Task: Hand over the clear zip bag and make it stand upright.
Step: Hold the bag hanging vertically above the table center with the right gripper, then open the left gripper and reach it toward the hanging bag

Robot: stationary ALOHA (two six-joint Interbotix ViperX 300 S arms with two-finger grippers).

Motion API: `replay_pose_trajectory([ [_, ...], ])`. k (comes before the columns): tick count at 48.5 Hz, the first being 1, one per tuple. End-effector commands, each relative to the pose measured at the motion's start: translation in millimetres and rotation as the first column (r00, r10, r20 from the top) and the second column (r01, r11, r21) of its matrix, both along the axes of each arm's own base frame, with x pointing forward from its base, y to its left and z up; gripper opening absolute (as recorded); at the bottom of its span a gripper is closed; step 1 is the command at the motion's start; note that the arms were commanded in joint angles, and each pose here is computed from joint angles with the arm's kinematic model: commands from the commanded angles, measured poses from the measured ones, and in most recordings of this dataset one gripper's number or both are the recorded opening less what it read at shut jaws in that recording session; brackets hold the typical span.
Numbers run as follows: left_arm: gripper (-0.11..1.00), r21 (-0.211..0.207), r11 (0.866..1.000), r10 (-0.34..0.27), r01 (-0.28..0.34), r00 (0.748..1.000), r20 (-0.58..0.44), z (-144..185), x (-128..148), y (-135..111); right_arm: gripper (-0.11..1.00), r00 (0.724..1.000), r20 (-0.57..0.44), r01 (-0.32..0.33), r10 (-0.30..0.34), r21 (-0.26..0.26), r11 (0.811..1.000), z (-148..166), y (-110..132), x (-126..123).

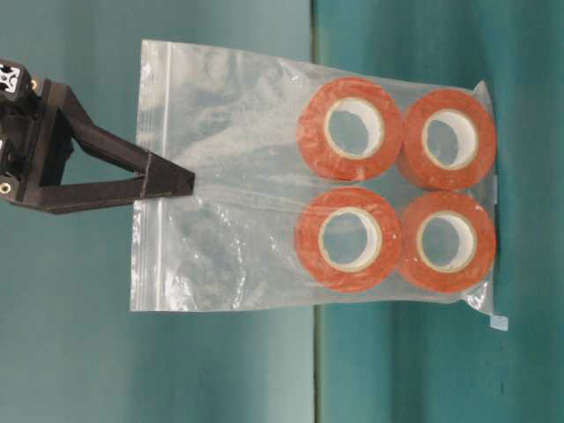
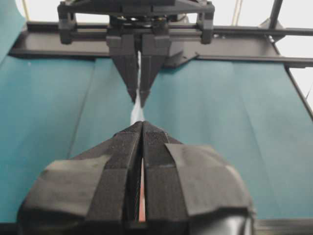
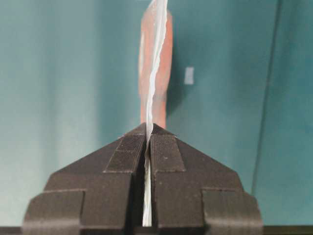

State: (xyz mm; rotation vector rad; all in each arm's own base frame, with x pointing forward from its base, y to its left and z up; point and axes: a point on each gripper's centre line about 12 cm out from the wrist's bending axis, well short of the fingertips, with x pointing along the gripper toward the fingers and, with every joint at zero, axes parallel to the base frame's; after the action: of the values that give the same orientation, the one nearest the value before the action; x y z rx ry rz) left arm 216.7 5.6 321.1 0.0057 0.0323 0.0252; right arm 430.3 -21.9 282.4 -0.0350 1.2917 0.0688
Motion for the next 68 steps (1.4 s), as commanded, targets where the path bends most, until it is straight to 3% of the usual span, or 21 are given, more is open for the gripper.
replay_pose_trajectory([
  [1,-0.01,0.002,1.000,-0.002,0.002,1.000,0.020,7.5,1.3,-0.3,0.01,0.999,0.037,-0.015,0.015,-0.008,1.000,11.9,2.2,1.7],
  [20,-0.01,-0.005,1.000,-0.002,0.002,1.000,0.003,4.0,4.3,-0.2,0.01,0.999,0.031,-0.022,0.022,-0.009,1.000,8.4,3.5,2.7],
  [28,-0.01,-0.046,0.999,0.000,-0.001,1.000,-0.019,-0.4,10.2,-0.1,0.01,0.999,0.023,-0.022,0.022,-0.010,1.000,5.0,3.2,3.9],
  [51,-0.01,-0.102,0.995,-0.006,0.001,0.999,-0.051,-9.2,17.5,-1.7,0.01,1.000,0.027,-0.015,0.015,-0.007,1.000,4.1,4.5,4.9],
  [68,-0.01,-0.108,0.994,-0.003,-0.003,0.999,-0.054,-12.5,16.6,-1.0,0.01,1.000,0.027,-0.015,0.015,-0.006,1.000,4.1,4.7,4.9],
])
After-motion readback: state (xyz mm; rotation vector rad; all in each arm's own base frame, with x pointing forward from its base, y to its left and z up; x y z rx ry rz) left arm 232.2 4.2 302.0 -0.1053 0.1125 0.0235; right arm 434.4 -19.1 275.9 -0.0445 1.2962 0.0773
